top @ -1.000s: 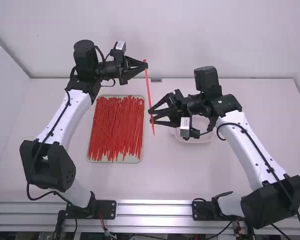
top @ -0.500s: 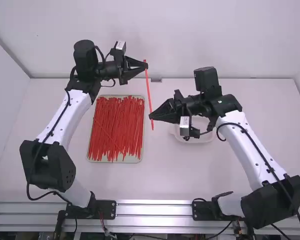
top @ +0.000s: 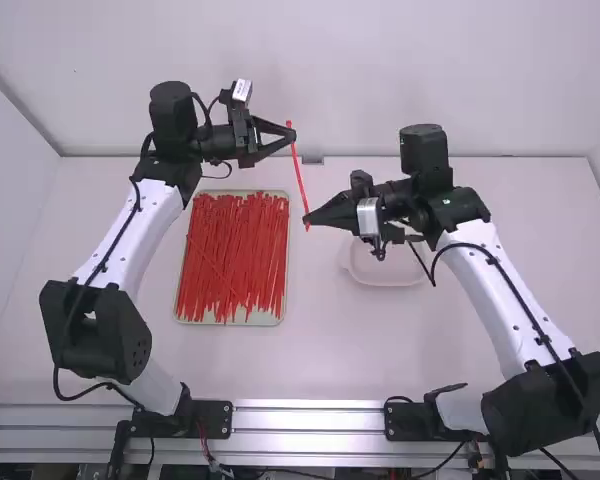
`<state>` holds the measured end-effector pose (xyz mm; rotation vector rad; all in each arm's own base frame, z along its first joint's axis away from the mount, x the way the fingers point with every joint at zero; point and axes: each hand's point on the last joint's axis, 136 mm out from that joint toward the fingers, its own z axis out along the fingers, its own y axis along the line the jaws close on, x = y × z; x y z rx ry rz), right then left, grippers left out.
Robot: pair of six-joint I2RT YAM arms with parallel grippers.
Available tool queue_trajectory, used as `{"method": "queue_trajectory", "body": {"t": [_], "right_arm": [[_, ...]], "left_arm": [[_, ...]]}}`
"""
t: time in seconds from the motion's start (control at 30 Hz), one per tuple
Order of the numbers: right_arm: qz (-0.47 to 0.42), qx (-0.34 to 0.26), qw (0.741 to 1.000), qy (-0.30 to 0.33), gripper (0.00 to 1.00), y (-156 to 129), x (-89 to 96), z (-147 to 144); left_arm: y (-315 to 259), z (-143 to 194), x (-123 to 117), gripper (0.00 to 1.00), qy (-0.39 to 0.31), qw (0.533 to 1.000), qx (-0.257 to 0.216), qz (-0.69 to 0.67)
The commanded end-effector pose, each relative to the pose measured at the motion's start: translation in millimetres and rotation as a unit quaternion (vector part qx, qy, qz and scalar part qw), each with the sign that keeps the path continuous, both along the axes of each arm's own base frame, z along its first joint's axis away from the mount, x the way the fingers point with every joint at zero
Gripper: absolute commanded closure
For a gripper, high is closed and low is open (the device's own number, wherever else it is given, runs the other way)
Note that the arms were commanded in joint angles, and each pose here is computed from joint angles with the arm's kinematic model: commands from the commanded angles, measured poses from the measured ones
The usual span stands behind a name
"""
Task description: Fasten the cable tie
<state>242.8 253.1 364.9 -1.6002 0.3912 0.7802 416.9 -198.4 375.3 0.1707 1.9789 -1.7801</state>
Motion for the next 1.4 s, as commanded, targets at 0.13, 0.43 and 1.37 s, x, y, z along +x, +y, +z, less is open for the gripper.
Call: {"method": "queue_trajectory", "body": {"t": [0.13,0.43,1.37], "right_arm": [[-0.007,-0.016,0.998,0.068,1.0,-3,6.1,7],[0.035,-0.016,0.995,0.088,1.0,8,-14.5,7],[-0.14,-0.057,0.881,0.448,1.0,15,63.3,32]], "left_arm": [[0,-4,-4,0.98,-0.063,0.998,0.02,-0.013],[0,-6,-4,0.98,-0.13,0.991,0.041,-0.019],[-2,0,-12,0.98,-0.572,0.808,0.13,-0.055]]}}
